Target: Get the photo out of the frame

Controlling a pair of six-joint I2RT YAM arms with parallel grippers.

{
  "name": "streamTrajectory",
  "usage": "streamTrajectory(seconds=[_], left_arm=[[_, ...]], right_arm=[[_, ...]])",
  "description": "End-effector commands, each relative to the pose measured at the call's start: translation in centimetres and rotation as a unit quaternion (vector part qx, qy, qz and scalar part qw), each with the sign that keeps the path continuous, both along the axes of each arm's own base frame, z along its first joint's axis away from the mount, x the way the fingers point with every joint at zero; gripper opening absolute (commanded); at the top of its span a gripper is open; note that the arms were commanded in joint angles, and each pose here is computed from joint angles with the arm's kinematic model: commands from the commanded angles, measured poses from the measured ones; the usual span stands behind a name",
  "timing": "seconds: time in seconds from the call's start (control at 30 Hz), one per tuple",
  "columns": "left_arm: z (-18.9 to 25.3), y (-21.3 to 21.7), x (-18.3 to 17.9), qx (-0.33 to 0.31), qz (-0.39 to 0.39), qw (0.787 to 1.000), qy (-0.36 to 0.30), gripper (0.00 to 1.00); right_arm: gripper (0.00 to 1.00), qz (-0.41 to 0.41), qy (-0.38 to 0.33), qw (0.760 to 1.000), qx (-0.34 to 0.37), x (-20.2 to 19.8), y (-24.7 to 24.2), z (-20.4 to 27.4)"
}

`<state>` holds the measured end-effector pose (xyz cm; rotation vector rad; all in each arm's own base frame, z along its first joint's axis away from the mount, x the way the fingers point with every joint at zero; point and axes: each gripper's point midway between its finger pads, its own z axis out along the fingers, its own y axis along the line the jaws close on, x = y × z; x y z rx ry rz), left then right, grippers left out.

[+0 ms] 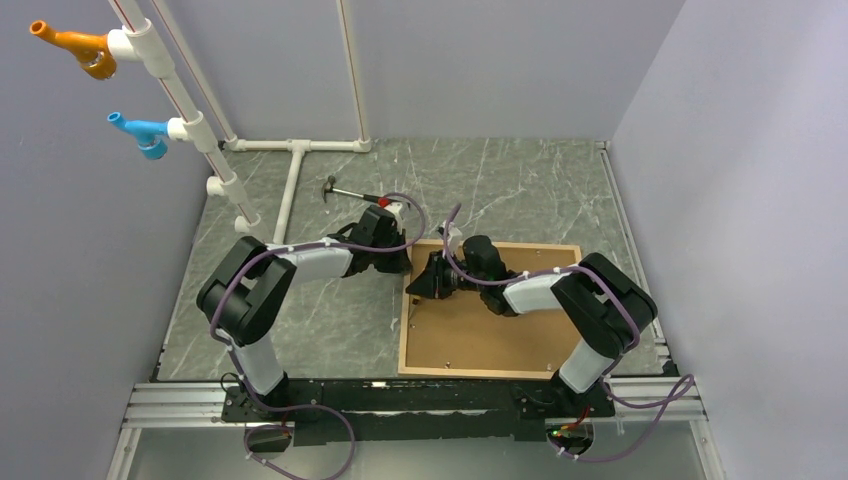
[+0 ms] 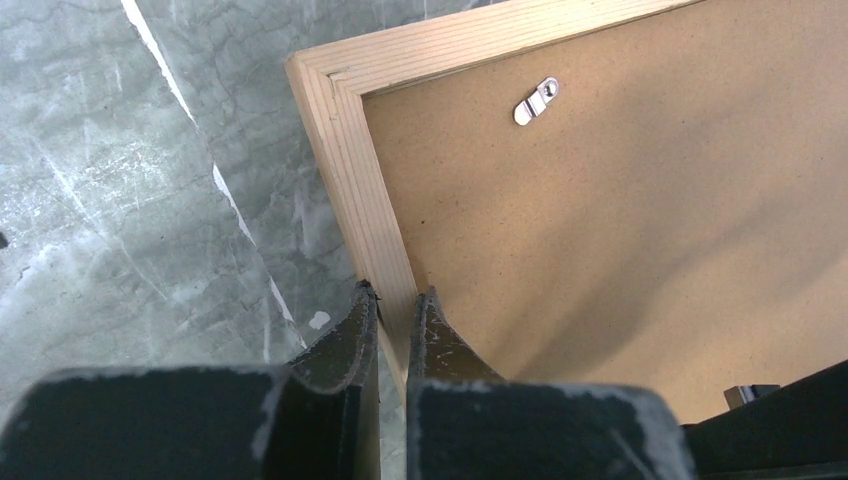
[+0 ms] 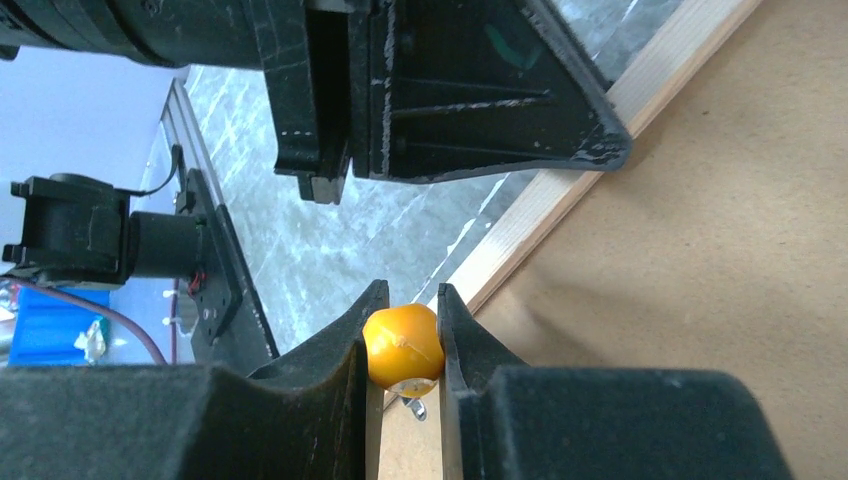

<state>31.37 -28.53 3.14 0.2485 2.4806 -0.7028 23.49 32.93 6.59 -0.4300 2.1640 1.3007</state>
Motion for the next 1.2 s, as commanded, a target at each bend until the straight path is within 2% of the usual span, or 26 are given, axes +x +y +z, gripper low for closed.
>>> streamTrajectory(seconds=[0.0, 0.37, 0.57, 0.8, 0.97, 1.03, 1.17], left_arm=[[-1.9, -1.8, -2.8, -0.012, -0.081, 0.996, 0.033, 0.0], [-2.3, -1.2, -2.5, -0.009, -0.076, 0.997, 0.034, 0.0], [-2.3, -1.0, -2.4, -0.012, -0.079, 0.996, 0.035, 0.0], [-2.5, -1.0, -2.5, -0.01, -0.083, 0.996, 0.037, 0.0], [-1.7, -1.4, -2.4, -0.019, -0.089, 0.995, 0.032, 0.01], [-0.9, -1.6, -2.3, -0.027, -0.091, 0.995, 0.027, 0.12], [1.3, -1.6, -2.0, -0.027, -0.088, 0.996, 0.015, 0.42]], right_arm=[[0.0, 0.053, 0.019, 0.998, -0.033, -2.4, 0.0, -1.7], [0.0, 0.087, 0.044, 0.994, -0.049, -4.4, 0.0, -3.0], [0.0, 0.068, 0.047, 0.994, -0.069, -4.8, -0.9, -3.4], [0.0, 0.025, 0.017, 0.996, -0.085, -3.7, -2.1, -0.9], [0.0, 0.021, -0.018, 0.997, -0.071, -3.2, -2.0, 3.7], [0.0, -0.009, -0.049, 0.995, -0.083, -2.3, -3.1, 5.5], [0.0, -0.09, -0.08, 0.981, -0.151, -0.8, -6.7, 6.4]])
